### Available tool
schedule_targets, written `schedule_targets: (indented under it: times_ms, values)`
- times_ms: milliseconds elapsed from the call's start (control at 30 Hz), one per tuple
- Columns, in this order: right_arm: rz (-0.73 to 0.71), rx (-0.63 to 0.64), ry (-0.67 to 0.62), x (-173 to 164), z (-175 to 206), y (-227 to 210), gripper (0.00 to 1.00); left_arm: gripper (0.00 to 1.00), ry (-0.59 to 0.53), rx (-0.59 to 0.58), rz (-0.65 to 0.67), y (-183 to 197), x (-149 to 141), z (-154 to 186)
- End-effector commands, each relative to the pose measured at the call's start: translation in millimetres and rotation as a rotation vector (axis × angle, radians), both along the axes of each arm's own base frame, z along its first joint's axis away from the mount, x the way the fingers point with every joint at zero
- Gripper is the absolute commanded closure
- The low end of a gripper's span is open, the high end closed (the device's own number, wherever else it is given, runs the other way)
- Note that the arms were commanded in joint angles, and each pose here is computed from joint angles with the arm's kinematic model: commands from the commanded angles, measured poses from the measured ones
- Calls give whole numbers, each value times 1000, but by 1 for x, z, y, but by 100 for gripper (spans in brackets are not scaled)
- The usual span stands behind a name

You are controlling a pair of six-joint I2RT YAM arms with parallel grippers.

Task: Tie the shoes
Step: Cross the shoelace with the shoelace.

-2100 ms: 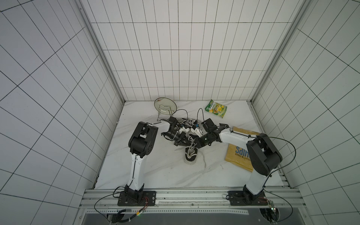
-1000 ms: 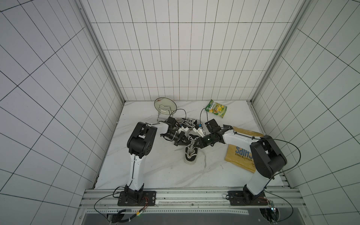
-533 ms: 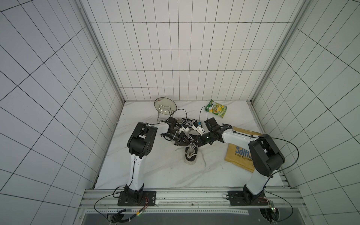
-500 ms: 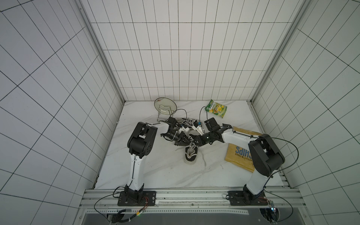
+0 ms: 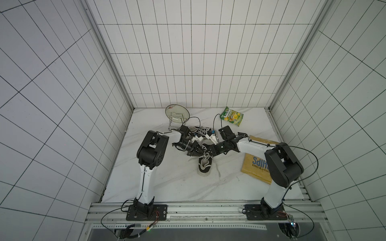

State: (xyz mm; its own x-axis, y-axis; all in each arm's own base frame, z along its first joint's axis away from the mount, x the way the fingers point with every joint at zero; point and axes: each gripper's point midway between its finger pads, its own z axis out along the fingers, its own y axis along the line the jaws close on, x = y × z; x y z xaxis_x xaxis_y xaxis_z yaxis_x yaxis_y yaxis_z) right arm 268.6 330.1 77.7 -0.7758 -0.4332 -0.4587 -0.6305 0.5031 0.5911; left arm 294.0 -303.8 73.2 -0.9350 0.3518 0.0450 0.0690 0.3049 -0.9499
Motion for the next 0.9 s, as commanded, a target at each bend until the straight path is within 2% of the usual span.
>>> schedule_targets:
  times_ms: [0, 67, 367, 600, 733, 867]
  values:
    - [28, 39, 0, 1, 9, 10, 100, 94, -21, -7, -11, -3, 2, -6]
    - [23, 38, -9, 1, 11, 9, 100, 100, -25, -4, -10, -2, 3, -6]
    - [-55, 26, -47, 9, 19, -7, 99, 100, -61, 24, 19, 4, 6, -3]
    - [-164, -53, -122, 13, 31, -39, 73, 100, -70, 48, 42, 9, 9, -6]
    - [-279, -91, -174, 18, 47, -75, 59, 100, -91, 55, 46, 10, 10, -2]
    - [-322, -48, -233, 14, 76, -87, 39, 100, -94, 63, 49, 10, 10, -2]
